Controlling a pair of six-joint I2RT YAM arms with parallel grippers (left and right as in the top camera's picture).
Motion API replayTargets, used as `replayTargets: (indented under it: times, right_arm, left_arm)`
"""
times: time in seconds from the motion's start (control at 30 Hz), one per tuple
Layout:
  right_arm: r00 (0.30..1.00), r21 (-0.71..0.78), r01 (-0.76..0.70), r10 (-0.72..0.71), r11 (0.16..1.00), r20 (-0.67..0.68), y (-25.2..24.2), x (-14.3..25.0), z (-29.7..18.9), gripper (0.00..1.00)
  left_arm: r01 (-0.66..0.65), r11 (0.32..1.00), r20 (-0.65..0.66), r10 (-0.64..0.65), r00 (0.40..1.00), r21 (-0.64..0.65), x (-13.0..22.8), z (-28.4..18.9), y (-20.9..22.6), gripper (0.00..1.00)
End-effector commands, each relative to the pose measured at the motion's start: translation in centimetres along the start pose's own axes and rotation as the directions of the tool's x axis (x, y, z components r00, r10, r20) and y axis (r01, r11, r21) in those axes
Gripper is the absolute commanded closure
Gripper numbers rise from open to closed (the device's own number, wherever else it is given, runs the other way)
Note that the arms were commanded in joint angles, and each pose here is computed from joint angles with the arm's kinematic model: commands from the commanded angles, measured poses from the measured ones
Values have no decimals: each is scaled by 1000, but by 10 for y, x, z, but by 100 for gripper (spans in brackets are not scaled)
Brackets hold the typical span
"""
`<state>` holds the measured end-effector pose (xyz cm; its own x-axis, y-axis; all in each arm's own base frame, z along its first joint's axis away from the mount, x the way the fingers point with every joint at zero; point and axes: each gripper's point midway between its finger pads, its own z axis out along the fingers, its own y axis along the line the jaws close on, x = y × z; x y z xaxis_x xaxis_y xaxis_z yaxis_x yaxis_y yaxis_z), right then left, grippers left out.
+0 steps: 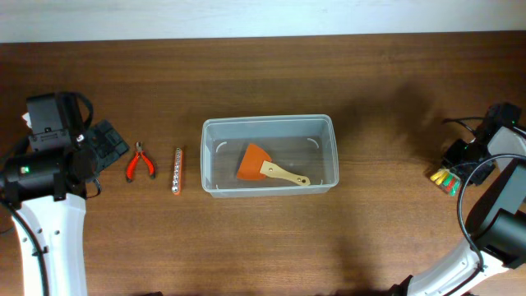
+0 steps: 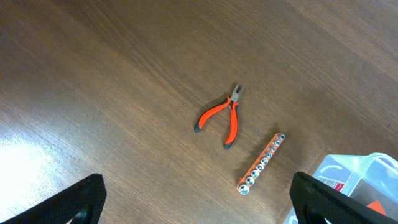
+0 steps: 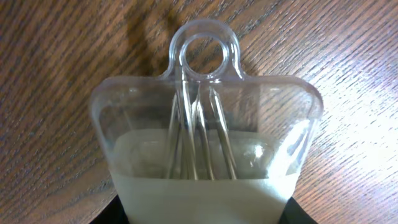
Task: Pack container
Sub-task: 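Grasp the clear marker box by its top with the right gripper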
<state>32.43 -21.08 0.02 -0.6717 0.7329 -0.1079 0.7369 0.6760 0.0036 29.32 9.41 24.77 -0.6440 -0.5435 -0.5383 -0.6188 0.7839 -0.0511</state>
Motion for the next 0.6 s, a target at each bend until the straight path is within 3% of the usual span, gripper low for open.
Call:
replayTargets:
  times: [0.0, 0.43, 0.57]
  right_arm:
    - [996, 7, -6, 6, 1000, -91, -4, 21, 28, 71]
    - [997, -43, -6, 3, 999, -72, 6, 16, 18, 82]
    - [1000, -76, -5, 4, 997, -18, 12, 3, 0, 94]
  left_arm:
    - [11, 1000, -8, -11, 1000, -3, 1, 3, 1, 4]
    - [11, 1000, -8, -11, 1000, -3, 1, 3, 1, 4]
    - [11, 1000, -8, -11, 1000, -3, 1, 3, 1, 3]
